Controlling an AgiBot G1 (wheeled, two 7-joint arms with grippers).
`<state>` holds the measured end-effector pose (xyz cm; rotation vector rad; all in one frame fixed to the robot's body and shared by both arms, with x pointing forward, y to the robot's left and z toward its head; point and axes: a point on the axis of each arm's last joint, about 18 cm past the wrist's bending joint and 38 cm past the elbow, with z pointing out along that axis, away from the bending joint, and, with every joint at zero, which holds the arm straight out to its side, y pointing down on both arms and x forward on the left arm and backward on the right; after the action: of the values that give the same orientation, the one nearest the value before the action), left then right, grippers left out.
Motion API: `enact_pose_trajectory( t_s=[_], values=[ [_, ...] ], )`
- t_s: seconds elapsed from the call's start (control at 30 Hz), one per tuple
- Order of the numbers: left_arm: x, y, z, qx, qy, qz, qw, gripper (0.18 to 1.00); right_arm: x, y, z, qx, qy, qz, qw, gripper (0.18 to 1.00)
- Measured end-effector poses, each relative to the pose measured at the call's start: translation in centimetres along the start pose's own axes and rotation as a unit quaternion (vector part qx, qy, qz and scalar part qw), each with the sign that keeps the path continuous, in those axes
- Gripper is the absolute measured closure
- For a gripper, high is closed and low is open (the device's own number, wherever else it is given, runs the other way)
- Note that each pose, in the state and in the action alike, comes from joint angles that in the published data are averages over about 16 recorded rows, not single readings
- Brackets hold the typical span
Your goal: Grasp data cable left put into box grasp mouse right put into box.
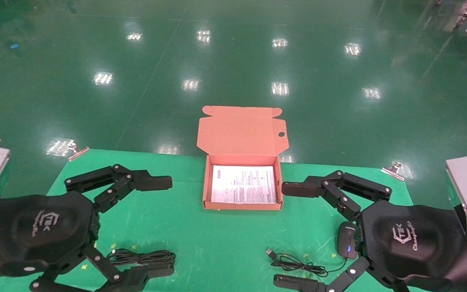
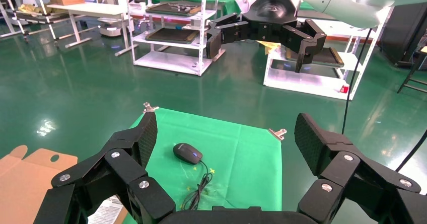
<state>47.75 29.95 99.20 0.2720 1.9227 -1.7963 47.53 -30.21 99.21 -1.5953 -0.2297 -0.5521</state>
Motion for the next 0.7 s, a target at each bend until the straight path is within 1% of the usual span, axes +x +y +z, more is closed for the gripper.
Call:
enact_pose_trajectory(
  t_s=[0.7],
  values=[
    [0.0, 0.0, 0.0, 0.0, 0.0, 0.0, 1.0, 0.184, 0.0, 0.0, 0.0, 0.0, 0.0, 0.0, 1.0, 0.178]
  ],
)
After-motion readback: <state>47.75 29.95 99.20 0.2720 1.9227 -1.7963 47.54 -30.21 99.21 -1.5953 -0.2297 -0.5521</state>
